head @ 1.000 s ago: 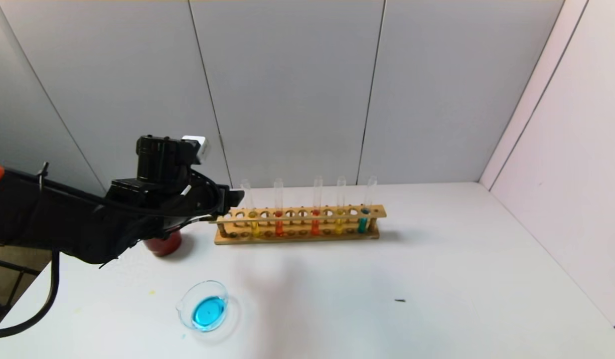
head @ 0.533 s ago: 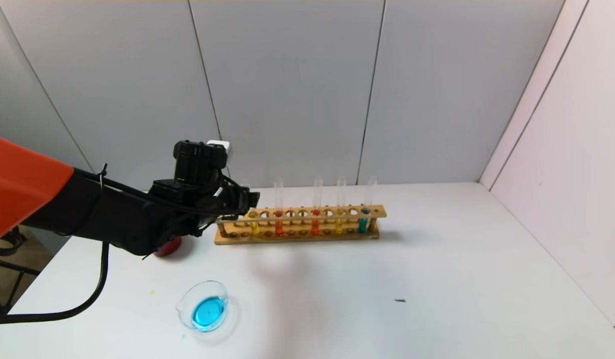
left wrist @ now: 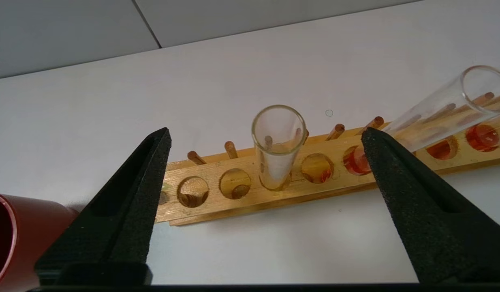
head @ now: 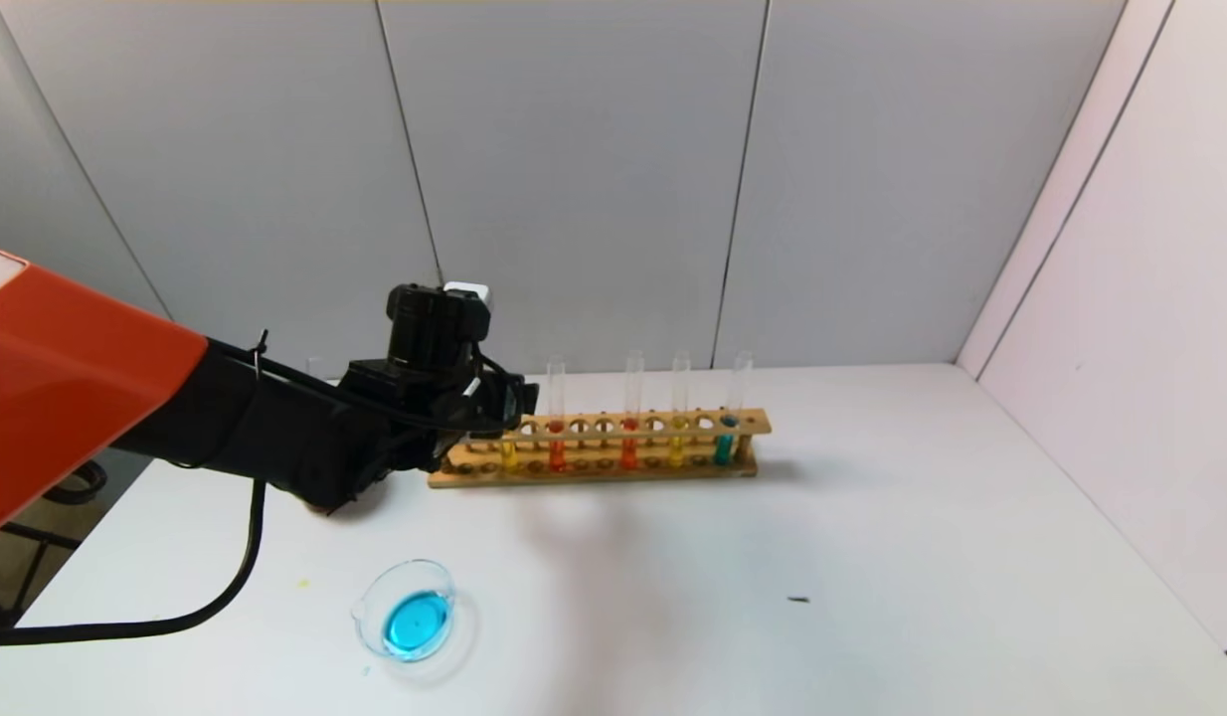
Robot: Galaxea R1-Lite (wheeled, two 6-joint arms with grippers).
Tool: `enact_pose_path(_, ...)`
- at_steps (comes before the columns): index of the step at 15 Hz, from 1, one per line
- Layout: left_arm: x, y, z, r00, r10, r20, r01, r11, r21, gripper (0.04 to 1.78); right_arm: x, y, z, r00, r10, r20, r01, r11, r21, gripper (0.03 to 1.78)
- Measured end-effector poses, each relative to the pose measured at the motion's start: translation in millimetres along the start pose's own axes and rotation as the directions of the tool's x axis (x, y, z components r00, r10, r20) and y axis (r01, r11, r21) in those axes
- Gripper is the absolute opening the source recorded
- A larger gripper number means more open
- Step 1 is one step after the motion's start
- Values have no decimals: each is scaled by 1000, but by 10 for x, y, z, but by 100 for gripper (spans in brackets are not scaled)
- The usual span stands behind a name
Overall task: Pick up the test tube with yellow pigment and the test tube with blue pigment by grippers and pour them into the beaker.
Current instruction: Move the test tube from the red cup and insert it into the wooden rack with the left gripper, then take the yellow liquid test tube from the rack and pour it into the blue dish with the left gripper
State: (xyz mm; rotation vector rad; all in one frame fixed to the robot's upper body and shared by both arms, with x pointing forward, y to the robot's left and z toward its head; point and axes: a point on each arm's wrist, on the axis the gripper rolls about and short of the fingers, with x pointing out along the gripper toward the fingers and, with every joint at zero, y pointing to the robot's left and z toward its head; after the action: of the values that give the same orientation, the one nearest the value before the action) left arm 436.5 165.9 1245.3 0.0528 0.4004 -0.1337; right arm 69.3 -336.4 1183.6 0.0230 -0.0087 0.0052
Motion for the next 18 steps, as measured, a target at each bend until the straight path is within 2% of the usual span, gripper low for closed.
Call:
enact_pose_path(2,24,-49,-44,1000,-7,-10,7,1000,7,141,0,0,0,1000,0,0,0,1000,0,174)
enact_pose_path(7,64,-93,-72,1000,-11,-1,11,1000,3,54,0,0,0,1000,0,0,0,1000,0,174)
enact_pose_path(9,76,-79,-74,1000,-8,-1,8,1000,2,31,0,0,0,1000,0,0,0,1000,0,174)
enact_pose_path(15,56,-72,-73,1000,-5,-2,5,1000,5,30,0,0,0,1000,1,0,-1,1000,0,174)
enact_pose_path(18,-35,-63,27,1000,-9,20,9,1000,6,30,0,0,0,1000,0,0,0,1000,0,174)
